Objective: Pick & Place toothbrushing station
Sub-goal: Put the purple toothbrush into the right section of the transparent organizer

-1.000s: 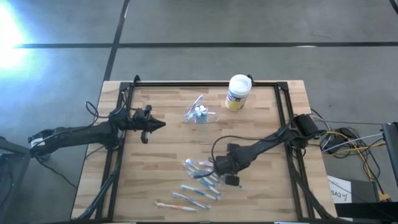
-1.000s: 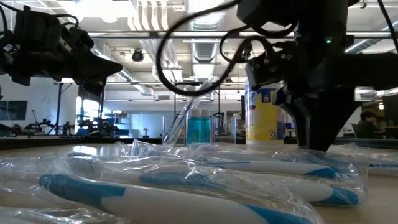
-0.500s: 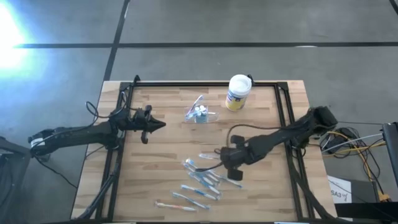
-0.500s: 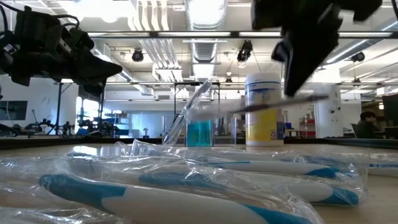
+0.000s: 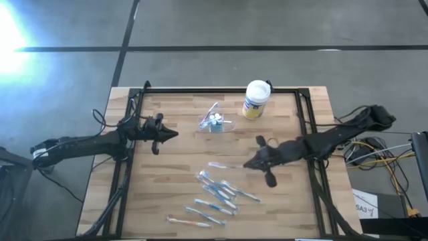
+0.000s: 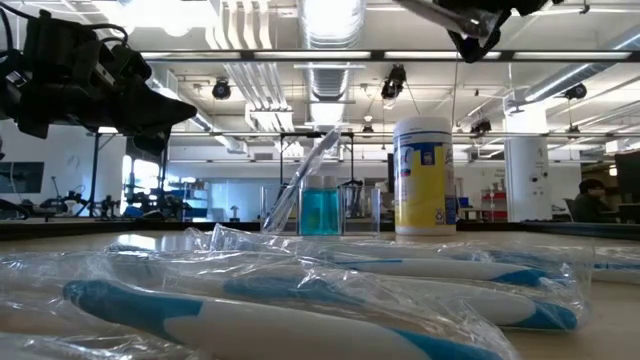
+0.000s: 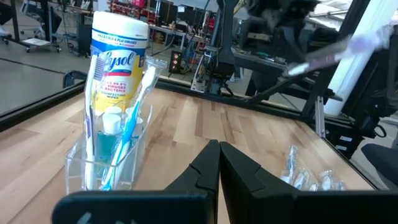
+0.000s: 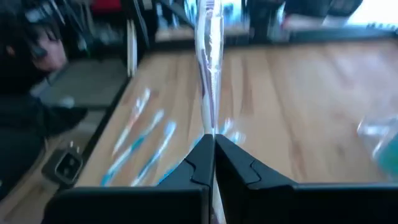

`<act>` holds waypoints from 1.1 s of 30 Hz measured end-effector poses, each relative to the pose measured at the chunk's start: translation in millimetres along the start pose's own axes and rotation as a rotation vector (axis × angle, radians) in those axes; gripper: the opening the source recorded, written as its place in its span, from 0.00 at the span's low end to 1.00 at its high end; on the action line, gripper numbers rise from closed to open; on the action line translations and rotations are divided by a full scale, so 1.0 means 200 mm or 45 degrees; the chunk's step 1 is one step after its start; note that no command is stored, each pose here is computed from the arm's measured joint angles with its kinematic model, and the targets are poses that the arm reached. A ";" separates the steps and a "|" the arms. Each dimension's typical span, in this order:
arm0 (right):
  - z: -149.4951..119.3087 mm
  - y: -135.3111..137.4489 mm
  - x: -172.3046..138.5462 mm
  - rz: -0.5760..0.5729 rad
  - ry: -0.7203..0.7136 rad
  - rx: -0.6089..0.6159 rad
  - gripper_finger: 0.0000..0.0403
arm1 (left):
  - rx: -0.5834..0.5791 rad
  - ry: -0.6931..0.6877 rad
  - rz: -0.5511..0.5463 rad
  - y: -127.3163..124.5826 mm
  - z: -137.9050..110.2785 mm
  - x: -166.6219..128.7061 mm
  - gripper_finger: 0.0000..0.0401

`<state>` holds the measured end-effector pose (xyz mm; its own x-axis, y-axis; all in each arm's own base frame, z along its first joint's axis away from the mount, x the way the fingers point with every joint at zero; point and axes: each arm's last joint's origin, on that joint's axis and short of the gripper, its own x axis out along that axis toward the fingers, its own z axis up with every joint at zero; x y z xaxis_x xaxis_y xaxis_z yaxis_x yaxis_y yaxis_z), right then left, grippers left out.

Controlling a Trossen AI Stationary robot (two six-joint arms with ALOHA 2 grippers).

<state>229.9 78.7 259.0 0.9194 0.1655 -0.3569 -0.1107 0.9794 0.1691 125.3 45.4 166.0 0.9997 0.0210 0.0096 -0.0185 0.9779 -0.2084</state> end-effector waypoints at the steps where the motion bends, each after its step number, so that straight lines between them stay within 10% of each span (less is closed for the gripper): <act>1: -0.02 -0.02 -0.02 0.003 -0.053 -0.015 0.02 | 0.000 0.000 0.002 0.00 0.00 0.00 0.04; 19: -0.30 -0.22 -0.16 -0.096 -0.597 -0.246 0.02 | 0.078 -0.004 0.028 0.00 0.00 0.00 0.03; 33: -0.31 -0.21 -0.19 0.000 -0.680 -0.395 0.02 | 0.224 -0.298 0.013 -0.08 0.33 0.14 0.03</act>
<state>177.1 37.8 208.4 0.9725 0.1631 0.1663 -0.1414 0.9807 -0.1350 152.9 44.2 233.4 0.9695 0.0582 0.2380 -0.0507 0.9980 -0.0374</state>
